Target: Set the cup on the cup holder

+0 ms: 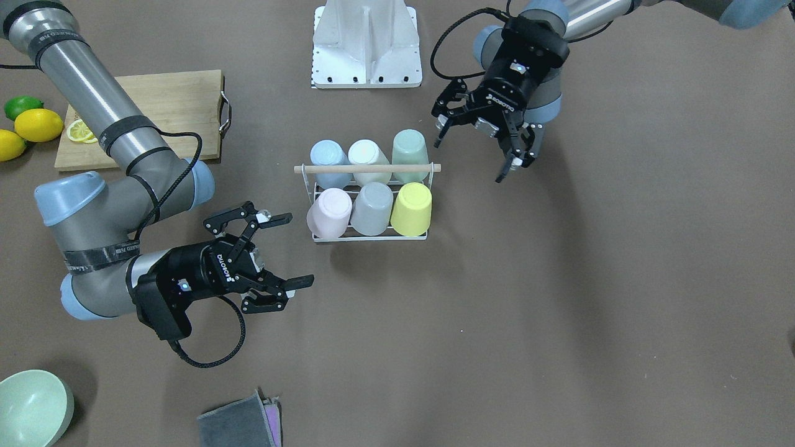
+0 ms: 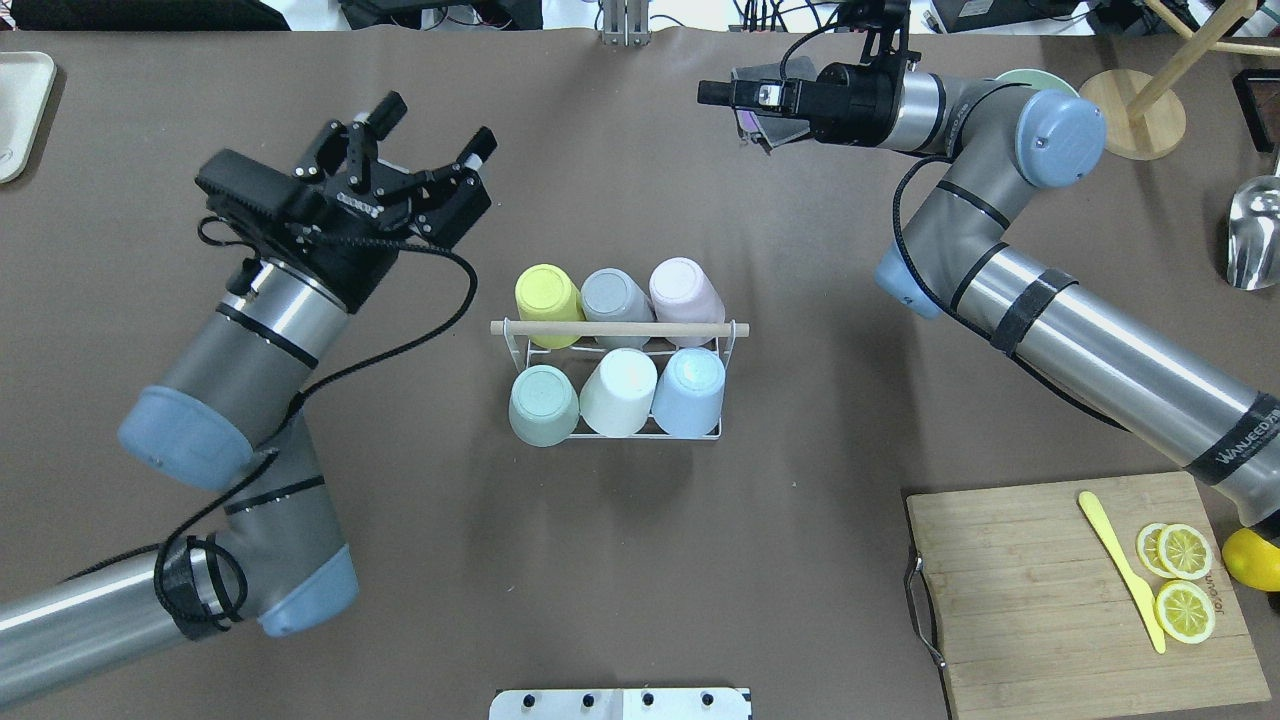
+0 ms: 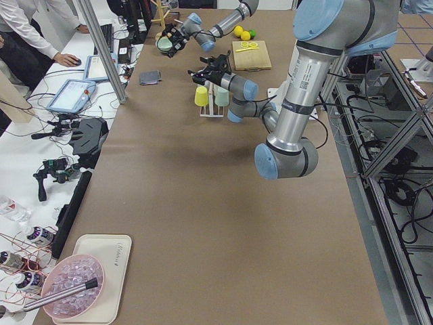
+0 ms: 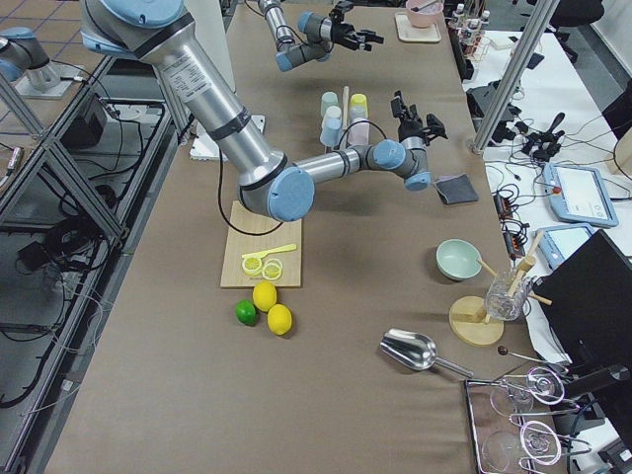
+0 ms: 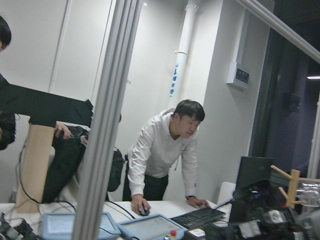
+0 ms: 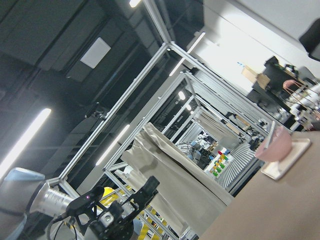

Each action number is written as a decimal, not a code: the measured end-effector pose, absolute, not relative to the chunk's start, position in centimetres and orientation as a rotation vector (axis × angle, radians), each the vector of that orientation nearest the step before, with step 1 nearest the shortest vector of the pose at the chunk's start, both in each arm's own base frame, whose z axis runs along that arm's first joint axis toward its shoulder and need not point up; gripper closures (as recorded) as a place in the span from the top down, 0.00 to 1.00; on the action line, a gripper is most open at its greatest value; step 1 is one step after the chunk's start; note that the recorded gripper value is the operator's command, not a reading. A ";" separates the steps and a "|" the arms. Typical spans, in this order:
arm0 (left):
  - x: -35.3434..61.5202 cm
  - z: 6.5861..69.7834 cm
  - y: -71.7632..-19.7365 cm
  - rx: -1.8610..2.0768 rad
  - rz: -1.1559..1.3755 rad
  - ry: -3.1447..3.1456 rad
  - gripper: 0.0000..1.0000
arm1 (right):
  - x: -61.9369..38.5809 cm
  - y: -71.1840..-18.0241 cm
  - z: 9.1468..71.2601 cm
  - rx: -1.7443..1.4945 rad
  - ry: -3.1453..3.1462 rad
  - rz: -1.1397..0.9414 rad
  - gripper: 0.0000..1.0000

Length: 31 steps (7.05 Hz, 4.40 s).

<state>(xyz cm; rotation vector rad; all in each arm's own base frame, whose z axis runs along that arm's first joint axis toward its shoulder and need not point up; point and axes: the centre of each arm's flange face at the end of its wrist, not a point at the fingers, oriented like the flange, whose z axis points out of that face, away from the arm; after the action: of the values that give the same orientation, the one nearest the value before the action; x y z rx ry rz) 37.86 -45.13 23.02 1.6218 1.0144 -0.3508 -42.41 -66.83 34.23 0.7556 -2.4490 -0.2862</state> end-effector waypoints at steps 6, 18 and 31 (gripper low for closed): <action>21.0 38.1 -60.2 1.143 -0.286 0.552 0.98 | -37.7 -66.2 39.8 -0.680 -1.828 0.289 0.98; -0.4 70.6 -46.1 -0.047 0.090 0.683 0.98 | -26.3 -64.2 47.7 -0.586 -0.758 -0.357 0.98; 0.4 67.5 -46.2 -0.027 0.095 0.824 0.98 | -2.6 -51.6 60.1 -0.130 -0.715 -0.142 0.92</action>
<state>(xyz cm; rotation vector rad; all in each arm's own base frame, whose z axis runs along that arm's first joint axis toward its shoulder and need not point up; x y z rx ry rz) 0.36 -46.22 67.54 -0.0266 0.8240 0.0955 -2.60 -51.61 60.14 -0.1299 -0.7154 -0.1421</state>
